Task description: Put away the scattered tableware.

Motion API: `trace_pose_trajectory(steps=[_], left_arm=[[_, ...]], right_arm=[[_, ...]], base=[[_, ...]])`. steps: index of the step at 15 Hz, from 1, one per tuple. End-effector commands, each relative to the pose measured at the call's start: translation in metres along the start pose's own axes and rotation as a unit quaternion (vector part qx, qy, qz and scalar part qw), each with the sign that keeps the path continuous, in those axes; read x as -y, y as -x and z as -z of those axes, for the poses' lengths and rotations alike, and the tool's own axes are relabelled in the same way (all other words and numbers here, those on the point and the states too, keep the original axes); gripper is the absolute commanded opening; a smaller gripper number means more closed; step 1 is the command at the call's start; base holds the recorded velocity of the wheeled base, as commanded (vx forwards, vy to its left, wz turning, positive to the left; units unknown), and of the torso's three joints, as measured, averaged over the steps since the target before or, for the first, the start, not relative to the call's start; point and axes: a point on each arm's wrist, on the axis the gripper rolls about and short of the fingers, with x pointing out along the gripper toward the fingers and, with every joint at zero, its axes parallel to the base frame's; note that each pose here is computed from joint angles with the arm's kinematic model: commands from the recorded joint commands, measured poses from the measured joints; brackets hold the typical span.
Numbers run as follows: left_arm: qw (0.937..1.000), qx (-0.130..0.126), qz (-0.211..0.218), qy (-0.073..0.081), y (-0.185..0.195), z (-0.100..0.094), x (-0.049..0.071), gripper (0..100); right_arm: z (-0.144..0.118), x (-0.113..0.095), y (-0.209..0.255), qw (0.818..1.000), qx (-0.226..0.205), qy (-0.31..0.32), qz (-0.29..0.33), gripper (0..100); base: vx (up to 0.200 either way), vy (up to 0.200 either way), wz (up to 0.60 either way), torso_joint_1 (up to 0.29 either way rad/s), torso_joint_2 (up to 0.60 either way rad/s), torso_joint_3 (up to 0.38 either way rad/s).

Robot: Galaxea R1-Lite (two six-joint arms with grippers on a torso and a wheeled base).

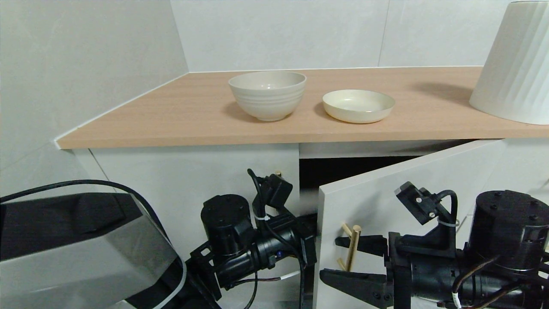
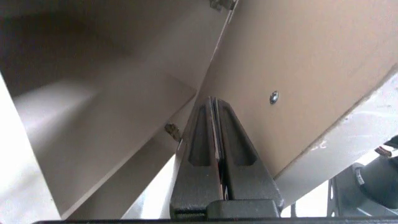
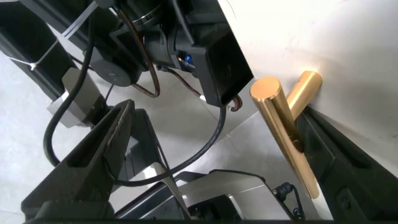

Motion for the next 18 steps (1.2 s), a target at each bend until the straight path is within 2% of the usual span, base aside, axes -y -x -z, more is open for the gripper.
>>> trace_pose_trajectory(steps=[1, 4, 7, 10, 13, 16, 18], left_arm=[[1.0000, 0.001, 0.001, 0.000, 0.000, -0.001, 0.000, 0], [1.0000, 0.000, 0.001, 0.000, 0.000, 0.000, 0.000, 0], [1.0000, 0.001, 0.000, 0.000, 0.001, -0.001, 0.000, 0], [1.0000, 0.000, 0.000, 0.000, 0.001, -0.001, 0.000, 0], [1.0000, 0.000, -0.006, 0.001, 0.001, 0.000, 0.000, 0], [1.0000, -0.004, -0.007, 0.002, 0.003, 0.002, 0.000, 0], [0.9999, -0.008, -0.008, 0.004, 0.003, 0.004, 0.000, 0]], right_arm=[[-0.002, 0.002, 0.008, 1.000, 0.008, 0.001, 0.013, 100], [-0.005, 0.013, 0.016, 0.999, 0.019, -0.001, 0.039, 100], [0.000, 0.027, 0.021, 0.997, 0.009, 0.019, 0.070, 100], [-0.006, 0.020, 0.037, 0.996, 0.018, 0.032, 0.080, 100], [-0.026, -0.004, 0.066, 0.995, 0.002, 0.017, 0.097, 100], [-0.025, -0.021, 0.088, 0.994, -0.007, 0.010, 0.106, 100], [-0.021, -0.025, 0.095, 0.994, -0.008, 0.006, 0.111, 100]], base=[[0.000, 0.000, 0.00, 0.000, 0.00, 0.000], [0.000, 0.000, 0.00, 0.000, 0.00, 0.000], [0.000, 0.000, 0.00, 0.000, 0.00, 0.000], [0.000, 0.000, 0.00, 0.000, 0.00, 0.000], [0.000, 0.000, 0.00, 0.000, 0.00, 0.000], [0.000, 0.000, 0.00, 0.000, 0.00, 0.000], [0.000, 0.000, 0.00, 0.000, 0.00, 0.000]])
